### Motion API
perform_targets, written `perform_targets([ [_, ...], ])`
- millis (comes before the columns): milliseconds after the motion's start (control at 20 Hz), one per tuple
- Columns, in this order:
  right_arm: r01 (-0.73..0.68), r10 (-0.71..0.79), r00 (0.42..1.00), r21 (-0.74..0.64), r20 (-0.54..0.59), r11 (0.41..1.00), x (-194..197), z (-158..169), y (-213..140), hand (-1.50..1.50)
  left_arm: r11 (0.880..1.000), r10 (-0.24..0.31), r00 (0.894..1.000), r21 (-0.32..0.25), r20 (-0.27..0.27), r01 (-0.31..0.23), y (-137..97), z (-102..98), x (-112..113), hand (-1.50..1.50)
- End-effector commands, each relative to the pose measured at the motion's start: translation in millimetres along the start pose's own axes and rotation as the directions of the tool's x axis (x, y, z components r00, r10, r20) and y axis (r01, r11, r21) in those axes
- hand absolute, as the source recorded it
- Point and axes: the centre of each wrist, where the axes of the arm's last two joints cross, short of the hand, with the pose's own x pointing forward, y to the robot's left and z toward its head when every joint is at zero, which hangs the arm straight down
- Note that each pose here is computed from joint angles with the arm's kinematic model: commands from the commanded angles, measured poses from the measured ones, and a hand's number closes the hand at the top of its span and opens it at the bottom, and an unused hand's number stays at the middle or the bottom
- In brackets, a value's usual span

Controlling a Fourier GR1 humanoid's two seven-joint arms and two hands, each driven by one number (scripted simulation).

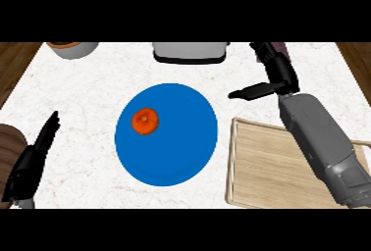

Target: Pick the squash from the tray and place it in the plate

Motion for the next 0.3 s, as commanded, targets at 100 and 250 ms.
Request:
perform_targets([
  [100, 0.007, -0.007, 1.000, -0.006, 0.014, 1.000, -6.7, 0.6, -45.9, -1.50, 1.000, -0.010, 1.000, 0.000, 0.003, 0.010, -13.8, 9.6, 6.9, 0.00],
  [250, 0.000, 0.000, 1.000, -0.017, -0.001, 1.000, -19.8, 13.1, -61.4, -1.50, 1.000, 0.002, 1.000, -0.014, 0.001, -0.002, 7.9, 0.2, -6.5, 0.00],
])
